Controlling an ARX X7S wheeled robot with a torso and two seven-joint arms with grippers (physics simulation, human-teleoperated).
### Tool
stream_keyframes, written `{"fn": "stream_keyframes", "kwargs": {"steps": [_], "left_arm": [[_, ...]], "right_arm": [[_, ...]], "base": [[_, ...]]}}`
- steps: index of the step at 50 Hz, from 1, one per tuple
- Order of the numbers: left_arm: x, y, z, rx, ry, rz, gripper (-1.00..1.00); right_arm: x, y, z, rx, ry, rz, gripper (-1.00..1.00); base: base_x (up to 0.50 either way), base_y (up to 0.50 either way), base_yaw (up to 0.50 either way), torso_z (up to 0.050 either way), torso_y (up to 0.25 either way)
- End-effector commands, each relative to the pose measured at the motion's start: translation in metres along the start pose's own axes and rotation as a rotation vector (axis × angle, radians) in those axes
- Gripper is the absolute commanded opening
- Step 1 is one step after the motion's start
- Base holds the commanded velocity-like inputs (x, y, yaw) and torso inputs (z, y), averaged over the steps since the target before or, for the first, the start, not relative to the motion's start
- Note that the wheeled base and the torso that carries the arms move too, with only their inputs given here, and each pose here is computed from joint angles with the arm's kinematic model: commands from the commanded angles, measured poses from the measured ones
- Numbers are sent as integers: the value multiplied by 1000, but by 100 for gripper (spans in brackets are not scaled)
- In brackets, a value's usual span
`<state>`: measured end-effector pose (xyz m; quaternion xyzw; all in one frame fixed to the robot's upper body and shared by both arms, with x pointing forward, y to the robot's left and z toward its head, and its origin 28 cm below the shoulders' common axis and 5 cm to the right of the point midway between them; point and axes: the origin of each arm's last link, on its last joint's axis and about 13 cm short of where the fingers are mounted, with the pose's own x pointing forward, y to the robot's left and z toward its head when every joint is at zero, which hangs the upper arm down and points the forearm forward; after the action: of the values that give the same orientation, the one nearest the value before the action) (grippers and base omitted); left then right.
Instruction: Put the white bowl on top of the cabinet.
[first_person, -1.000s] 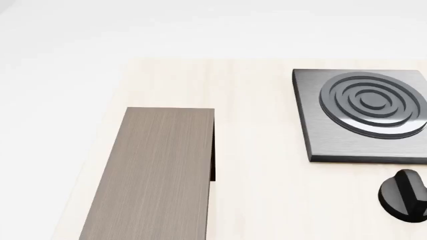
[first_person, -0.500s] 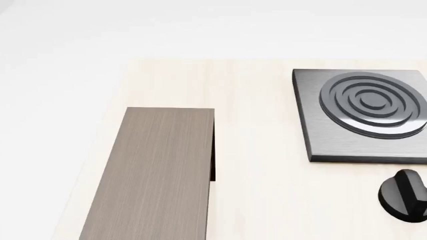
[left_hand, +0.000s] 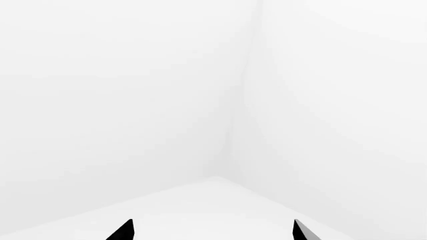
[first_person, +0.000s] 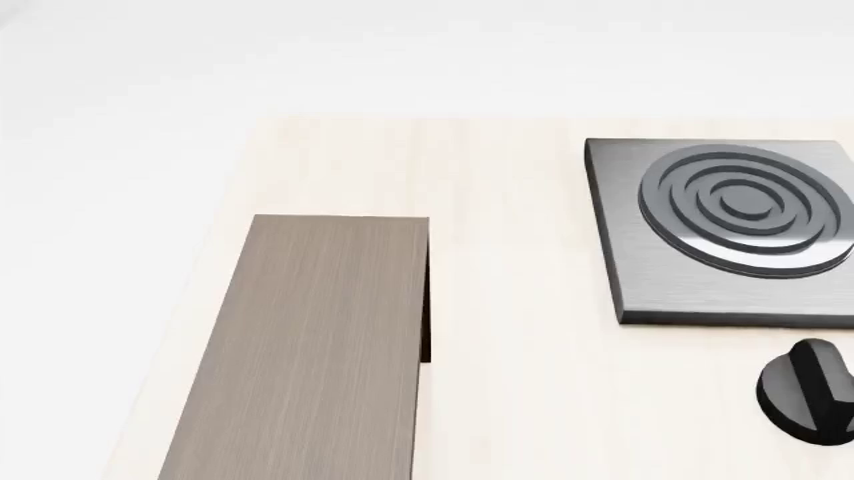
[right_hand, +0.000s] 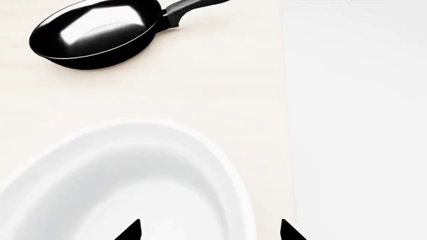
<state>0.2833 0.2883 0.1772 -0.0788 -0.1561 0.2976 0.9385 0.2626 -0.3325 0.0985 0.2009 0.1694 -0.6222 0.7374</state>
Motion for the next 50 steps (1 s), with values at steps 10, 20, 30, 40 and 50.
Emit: {"fn": "stream_keyframes", "kwargs": {"steps": [10, 20, 30, 40, 50], "left_arm": [[-1, 0, 0, 2, 0, 0, 100], [-1, 0, 1, 0, 0, 0, 100], [-1, 0, 1, -2, 0, 1, 100], [0, 1, 1, -4, 0, 2, 100], [0, 1, 1, -5, -1, 3, 100]], "right_arm": [[9, 1, -15, -17, 61, 0, 100], [8, 3, -16, -34, 52, -3, -100], [3, 4, -11, -49, -23, -3, -100], [-12, 8, 7, -30, -165, 37, -100], [-49, 17, 45, -23, -327, 168, -100]], "base": [[0, 0, 0, 0, 0], [0, 0, 0, 0, 0], [0, 0, 0, 0, 0], [0, 0, 0, 0, 0], [0, 0, 0, 0, 0]]}}
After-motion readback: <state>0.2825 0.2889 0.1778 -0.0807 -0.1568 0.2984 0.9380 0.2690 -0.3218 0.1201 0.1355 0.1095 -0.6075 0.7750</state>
